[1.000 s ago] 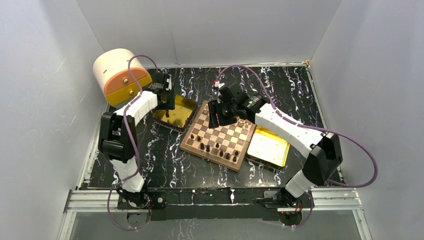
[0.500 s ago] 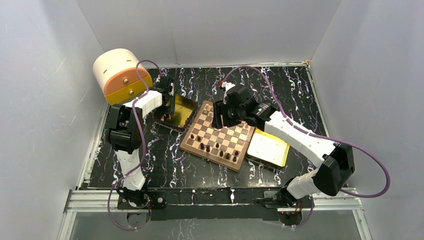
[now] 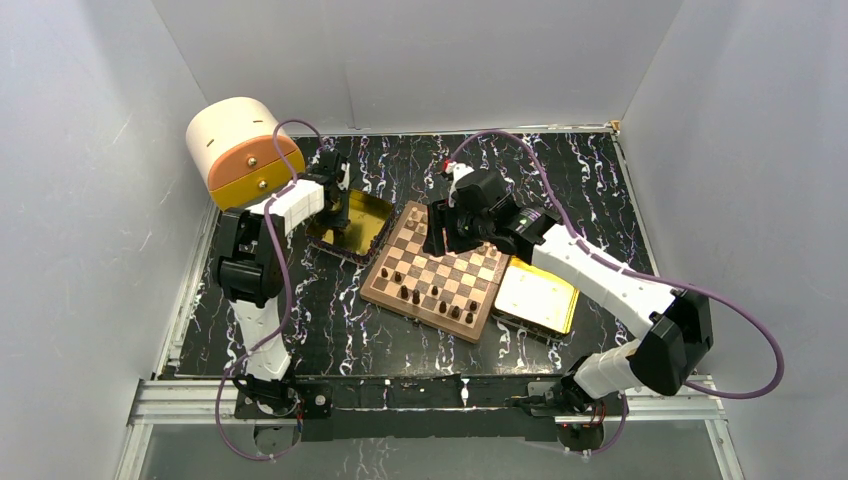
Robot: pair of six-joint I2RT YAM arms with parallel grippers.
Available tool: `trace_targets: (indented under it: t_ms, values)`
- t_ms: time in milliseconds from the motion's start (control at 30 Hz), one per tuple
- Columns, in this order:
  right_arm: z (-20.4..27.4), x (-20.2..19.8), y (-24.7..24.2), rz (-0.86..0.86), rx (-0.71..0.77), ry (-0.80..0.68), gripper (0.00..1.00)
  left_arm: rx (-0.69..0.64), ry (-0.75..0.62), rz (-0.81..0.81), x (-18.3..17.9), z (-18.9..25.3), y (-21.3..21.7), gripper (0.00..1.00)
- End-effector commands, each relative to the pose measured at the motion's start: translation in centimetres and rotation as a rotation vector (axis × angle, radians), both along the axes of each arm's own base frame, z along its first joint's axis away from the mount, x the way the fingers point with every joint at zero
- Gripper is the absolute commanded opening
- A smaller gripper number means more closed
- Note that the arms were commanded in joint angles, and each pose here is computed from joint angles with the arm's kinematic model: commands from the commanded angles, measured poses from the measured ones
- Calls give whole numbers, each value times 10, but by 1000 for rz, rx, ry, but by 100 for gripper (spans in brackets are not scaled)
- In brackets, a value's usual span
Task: Set up the chess pieces on the board
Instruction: Pick up the chess piece from the storage box.
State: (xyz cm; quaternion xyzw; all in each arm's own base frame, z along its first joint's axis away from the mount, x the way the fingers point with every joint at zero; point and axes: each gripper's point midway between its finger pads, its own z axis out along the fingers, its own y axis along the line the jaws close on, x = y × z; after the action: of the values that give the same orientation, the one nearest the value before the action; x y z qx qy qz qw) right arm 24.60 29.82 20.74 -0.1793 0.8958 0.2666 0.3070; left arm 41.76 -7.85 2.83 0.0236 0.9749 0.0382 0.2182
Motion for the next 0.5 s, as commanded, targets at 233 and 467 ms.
trace_targets:
  t_ms: [233, 467]
  values:
    - [29, 6, 5, -40, 152, -15, 68, -289, -179, -202, 9, 106, -55, 9]
    - [48, 14, 4, -25, 267, 32, 69, -489, -284, -359, -13, 155, -89, 8]
